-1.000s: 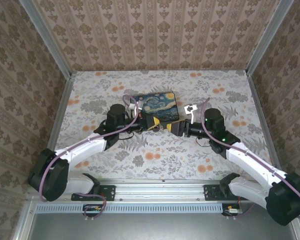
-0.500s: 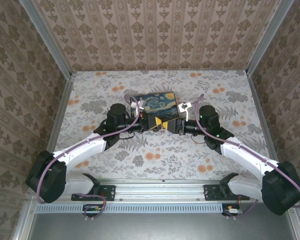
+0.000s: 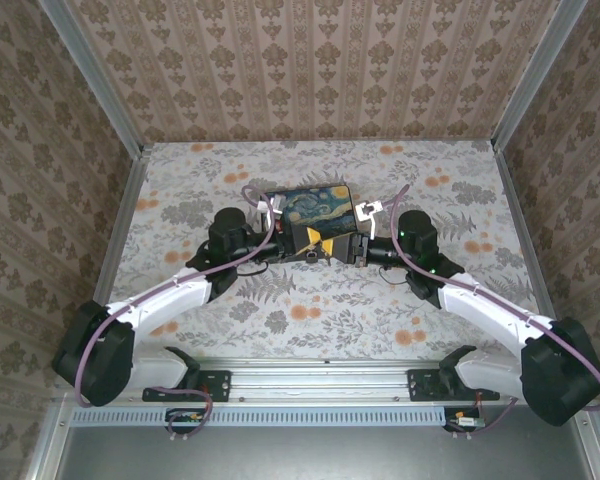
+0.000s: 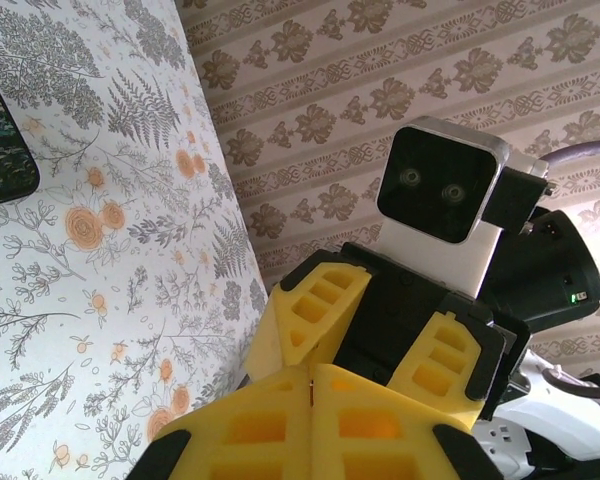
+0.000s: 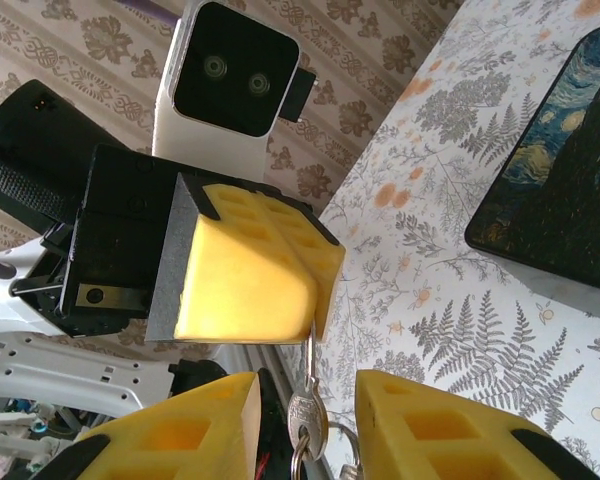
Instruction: Unlock the padlock with the key
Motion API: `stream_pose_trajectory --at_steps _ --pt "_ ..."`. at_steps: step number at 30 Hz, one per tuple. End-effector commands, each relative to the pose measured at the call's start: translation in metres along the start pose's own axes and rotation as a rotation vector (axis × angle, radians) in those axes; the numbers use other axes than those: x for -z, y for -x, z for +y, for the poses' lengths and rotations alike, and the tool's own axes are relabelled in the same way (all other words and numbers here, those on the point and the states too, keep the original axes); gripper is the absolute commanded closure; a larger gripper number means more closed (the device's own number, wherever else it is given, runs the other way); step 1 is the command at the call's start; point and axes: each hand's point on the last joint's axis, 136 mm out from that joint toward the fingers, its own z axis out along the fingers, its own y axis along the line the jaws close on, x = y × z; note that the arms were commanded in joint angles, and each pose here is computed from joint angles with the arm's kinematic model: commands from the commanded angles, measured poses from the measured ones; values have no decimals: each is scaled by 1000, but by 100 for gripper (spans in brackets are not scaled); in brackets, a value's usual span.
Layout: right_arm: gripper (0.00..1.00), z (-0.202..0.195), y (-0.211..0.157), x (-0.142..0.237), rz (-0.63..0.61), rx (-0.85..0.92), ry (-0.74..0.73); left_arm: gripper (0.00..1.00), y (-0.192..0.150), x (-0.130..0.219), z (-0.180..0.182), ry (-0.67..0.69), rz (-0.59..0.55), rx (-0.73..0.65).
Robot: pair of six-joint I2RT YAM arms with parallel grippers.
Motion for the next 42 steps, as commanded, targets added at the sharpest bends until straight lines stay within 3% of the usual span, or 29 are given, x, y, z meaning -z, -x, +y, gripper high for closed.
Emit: stream_pose_trajectory --at_steps 1,18,25,42 --pt "64 6 1 -2 -14 -6 38 100 7 5 -9 -39 -35 -20" --pt "63 -2 32 -9 -191 -340 51 100 32 20 -19 -76 -201 -45" --pt "67 2 32 -14 -204 -375 57 100 33 23 -15 -71 -219 -40" --pt "67 2 30 -23 -205 -399 83 100 38 28 -14 -85 -246 -32"
